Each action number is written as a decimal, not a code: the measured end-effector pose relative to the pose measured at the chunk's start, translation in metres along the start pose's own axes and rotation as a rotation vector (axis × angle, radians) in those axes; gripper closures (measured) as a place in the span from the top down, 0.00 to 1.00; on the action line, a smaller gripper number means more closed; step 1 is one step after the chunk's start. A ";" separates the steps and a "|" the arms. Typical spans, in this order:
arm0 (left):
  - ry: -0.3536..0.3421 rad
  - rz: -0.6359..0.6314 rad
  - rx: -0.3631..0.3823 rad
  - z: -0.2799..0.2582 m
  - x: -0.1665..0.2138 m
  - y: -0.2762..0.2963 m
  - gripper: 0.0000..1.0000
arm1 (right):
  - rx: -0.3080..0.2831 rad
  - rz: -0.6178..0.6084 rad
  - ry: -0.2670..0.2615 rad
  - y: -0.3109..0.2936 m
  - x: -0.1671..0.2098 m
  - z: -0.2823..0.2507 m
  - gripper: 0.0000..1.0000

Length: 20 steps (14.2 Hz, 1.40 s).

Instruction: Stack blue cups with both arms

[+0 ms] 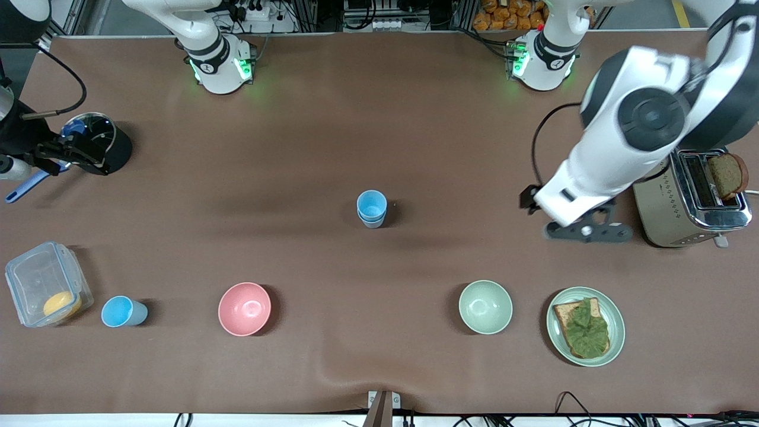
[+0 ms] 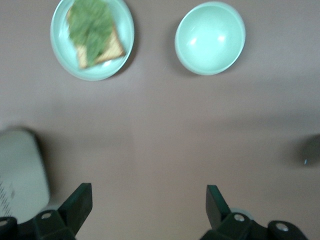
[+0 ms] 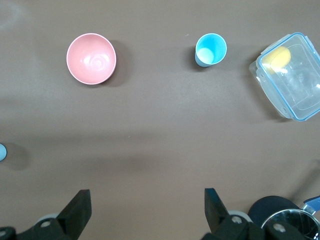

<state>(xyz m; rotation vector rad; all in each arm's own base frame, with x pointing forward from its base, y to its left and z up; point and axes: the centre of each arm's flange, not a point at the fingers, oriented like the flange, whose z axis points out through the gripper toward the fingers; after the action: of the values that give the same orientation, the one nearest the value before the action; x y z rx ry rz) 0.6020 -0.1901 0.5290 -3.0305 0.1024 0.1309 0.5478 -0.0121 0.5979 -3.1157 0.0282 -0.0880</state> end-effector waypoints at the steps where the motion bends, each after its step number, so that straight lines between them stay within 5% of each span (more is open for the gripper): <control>1: -0.028 -0.022 -0.002 -0.008 -0.007 -0.018 1.00 | 0.000 0.000 0.000 0.000 0.000 0.000 1.00; 20: -0.028 -0.126 -0.081 -0.022 -0.027 -0.224 1.00 | 0.000 0.000 -0.002 0.000 0.000 0.000 1.00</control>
<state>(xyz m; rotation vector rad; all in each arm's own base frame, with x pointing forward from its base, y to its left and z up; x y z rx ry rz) 0.5935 0.0314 0.5766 -3.1033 -0.0983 0.1702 0.5476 -0.0122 0.5978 -3.1158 0.0284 -0.0843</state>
